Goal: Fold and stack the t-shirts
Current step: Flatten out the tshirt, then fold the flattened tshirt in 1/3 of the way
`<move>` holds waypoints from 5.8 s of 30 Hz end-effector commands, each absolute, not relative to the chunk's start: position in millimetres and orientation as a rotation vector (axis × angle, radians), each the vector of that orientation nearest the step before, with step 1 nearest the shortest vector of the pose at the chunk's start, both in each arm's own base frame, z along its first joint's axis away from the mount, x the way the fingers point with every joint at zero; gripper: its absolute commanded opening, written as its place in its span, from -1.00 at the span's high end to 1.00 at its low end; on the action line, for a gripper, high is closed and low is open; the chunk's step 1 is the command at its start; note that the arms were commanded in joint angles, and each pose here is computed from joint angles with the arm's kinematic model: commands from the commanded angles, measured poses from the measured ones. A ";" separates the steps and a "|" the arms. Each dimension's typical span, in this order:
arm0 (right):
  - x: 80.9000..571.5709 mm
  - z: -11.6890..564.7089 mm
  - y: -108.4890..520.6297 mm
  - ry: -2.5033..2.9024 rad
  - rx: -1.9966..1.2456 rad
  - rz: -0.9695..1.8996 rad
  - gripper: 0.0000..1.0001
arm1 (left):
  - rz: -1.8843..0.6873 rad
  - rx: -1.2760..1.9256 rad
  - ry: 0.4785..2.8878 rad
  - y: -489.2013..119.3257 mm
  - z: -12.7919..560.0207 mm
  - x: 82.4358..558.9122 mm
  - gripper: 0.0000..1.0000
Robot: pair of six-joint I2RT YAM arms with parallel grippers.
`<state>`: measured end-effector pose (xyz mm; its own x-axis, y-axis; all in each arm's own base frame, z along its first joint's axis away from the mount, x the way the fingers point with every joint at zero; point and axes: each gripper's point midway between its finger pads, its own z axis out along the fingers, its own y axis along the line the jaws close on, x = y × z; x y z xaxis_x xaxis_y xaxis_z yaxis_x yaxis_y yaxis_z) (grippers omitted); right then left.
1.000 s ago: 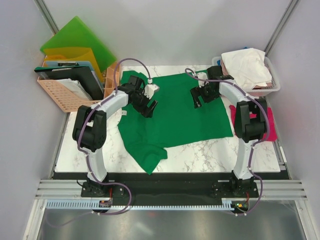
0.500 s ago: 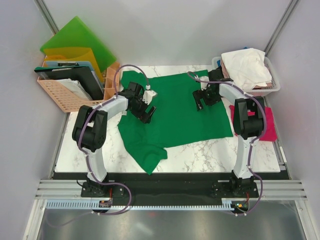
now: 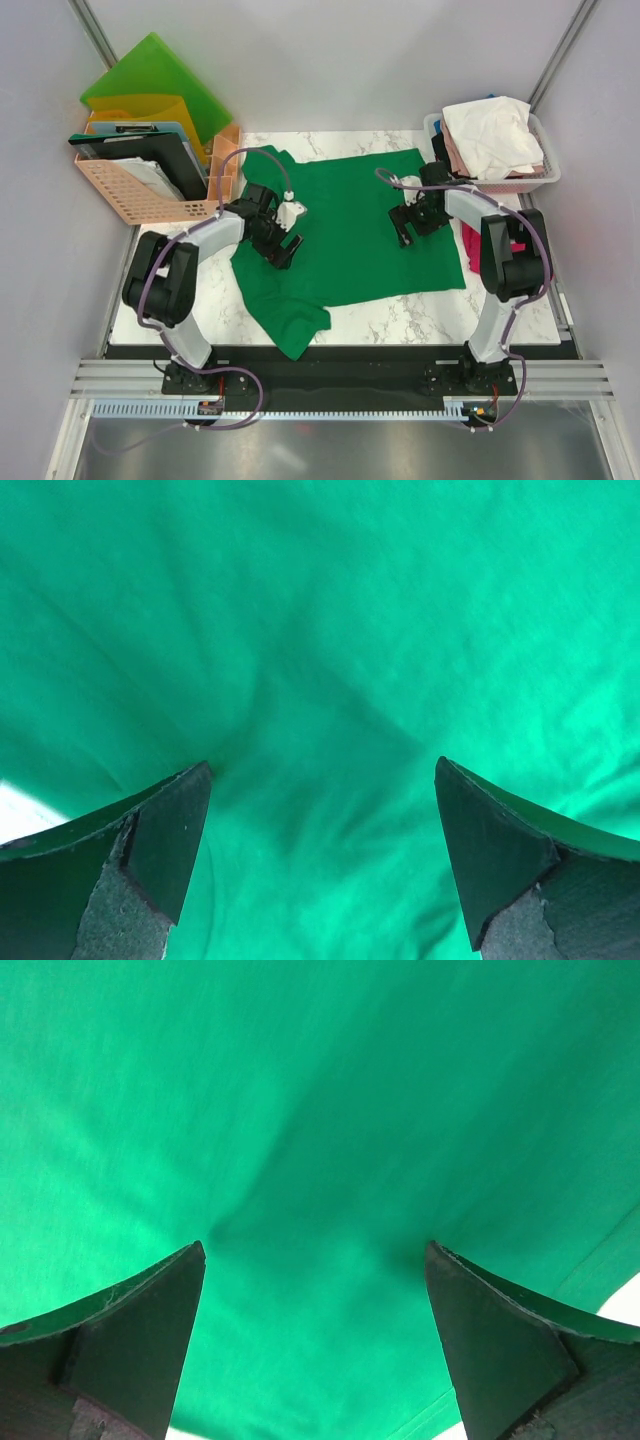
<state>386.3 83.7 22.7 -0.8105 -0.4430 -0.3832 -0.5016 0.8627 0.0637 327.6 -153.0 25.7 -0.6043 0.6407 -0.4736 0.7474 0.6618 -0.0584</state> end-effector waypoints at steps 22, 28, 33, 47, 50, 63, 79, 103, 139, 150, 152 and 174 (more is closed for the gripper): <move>342.3 82.0 82.5 2.498 -0.744 0.168 -0.96 | -0.374 1.059 2.126 -165.5 119.9 325.4 -1.00; 382.7 68.2 88.5 2.528 -0.684 0.111 -0.96 | -0.180 0.930 2.233 -143.8 95.4 353.2 -1.00; 434.4 68.1 98.5 2.517 -0.543 0.102 -0.96 | -0.107 0.885 2.324 -138.7 61.5 373.6 -1.00; 457.3 24.1 95.6 2.590 -0.479 0.034 -0.96 | -0.046 0.839 2.417 -133.7 25.0 388.0 -1.00; 449.9 9.2 93.5 2.622 -0.485 0.034 -0.96 | -0.082 0.857 2.447 -136.5 13.8 381.5 -1.00; 422.0 -15.4 90.2 2.687 -0.513 0.048 -0.96 | -0.343 0.926 2.438 -160.9 15.7 345.4 -1.00; 355.6 -10.7 83.9 2.723 -0.598 0.098 -0.96 | -0.262 1.049 2.491 -123.0 8.8 278.8 -1.00; 338.1 128.6 83.8 2.370 -0.585 0.089 -0.96 | -0.084 0.976 2.163 -110.7 125.3 299.1 -1.00; 335.4 171.8 86.2 2.235 -0.636 0.098 -0.96 | -0.001 0.632 2.281 -137.7 127.8 582.4 -1.00; 332.9 149.0 88.1 2.283 -0.634 0.121 -0.96 | 0.024 0.607 2.337 -123.7 83.7 600.7 -1.00; 330.7 147.5 89.1 2.285 -0.637 0.131 -0.96 | 0.021 0.582 2.359 -118.8 73.9 601.6 -1.00; 315.0 128.3 86.4 2.313 -0.665 0.138 -0.96 | 0.044 0.582 2.415 -112.0 29.9 607.3 0.05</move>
<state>311.7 82.7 119.1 -0.6490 -0.4231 -0.6323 -0.4865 0.8698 -0.0826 600.2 -115.1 31.0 -0.6949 0.4294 -0.5768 0.4153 0.8945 0.1655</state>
